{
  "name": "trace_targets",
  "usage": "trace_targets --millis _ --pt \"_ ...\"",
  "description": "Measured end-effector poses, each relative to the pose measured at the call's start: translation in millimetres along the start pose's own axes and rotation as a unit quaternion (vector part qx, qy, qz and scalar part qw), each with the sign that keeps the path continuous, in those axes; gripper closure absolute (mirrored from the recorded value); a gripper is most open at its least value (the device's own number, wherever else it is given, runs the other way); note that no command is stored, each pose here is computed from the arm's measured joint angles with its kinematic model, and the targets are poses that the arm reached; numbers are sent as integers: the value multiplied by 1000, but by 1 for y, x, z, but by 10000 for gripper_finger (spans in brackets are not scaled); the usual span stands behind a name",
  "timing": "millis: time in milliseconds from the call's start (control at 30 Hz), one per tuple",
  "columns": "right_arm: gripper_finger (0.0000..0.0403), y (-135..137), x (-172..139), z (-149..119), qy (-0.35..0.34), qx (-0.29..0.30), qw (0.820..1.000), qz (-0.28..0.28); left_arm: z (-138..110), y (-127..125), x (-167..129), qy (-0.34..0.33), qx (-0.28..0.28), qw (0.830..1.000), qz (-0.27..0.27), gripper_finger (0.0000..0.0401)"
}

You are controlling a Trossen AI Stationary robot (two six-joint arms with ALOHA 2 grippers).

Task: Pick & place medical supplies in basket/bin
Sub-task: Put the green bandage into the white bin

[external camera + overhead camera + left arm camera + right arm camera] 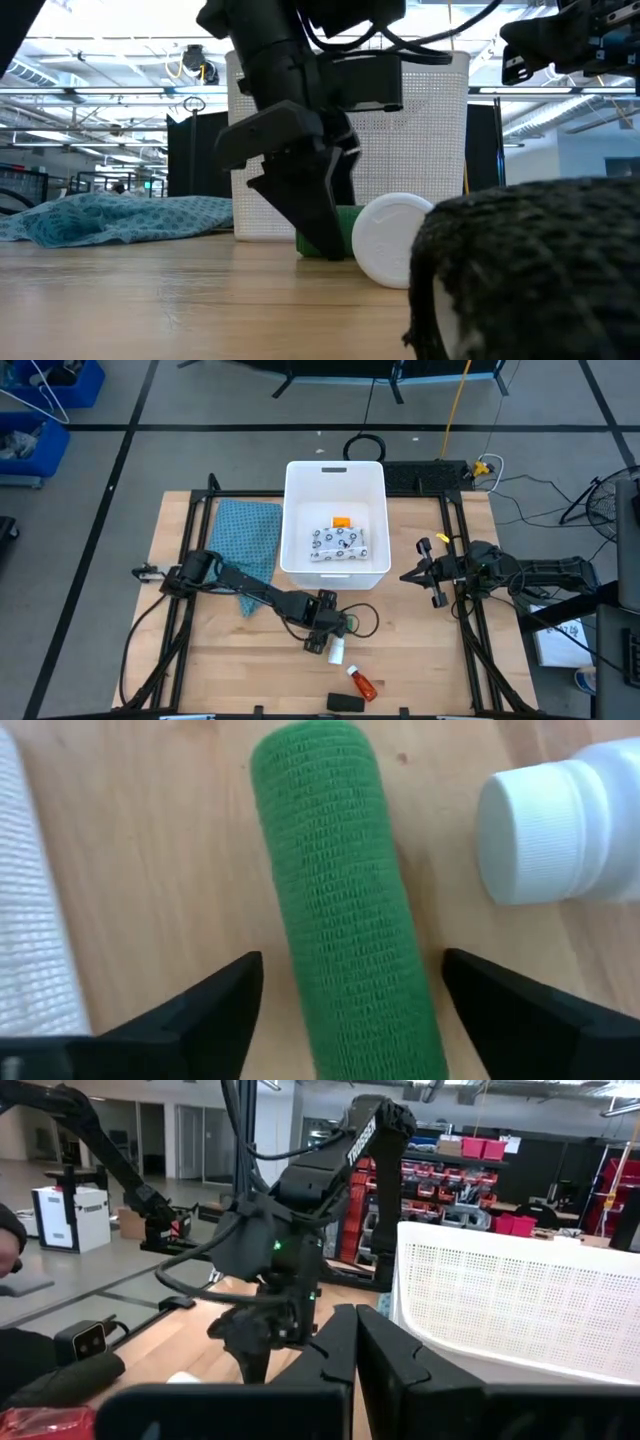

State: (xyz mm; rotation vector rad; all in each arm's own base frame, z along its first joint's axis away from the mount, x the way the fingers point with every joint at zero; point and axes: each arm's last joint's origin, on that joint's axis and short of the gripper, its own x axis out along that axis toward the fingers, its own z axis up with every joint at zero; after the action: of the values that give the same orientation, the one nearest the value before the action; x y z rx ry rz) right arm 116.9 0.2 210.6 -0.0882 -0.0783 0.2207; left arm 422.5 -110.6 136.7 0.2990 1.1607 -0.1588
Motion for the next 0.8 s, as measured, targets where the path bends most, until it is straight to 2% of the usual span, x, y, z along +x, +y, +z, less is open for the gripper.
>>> trace_targets --millis 167,467,667,800 --pt "403 0 0 0 1 0 1000 0 0 2 0 -1 -5 1000 -19 150" --pt "403 0 0 0 1 0 1000 0 0 3 -17 0 -1 1000 -8 340" --pt "403 0 0 -1 3 2 1000 0 3 1 -66 -28 10 1000 8 349" --pt "403 0 0 -1 6 3 1000 0 4 -8 -124 -75 30 996 35 330"
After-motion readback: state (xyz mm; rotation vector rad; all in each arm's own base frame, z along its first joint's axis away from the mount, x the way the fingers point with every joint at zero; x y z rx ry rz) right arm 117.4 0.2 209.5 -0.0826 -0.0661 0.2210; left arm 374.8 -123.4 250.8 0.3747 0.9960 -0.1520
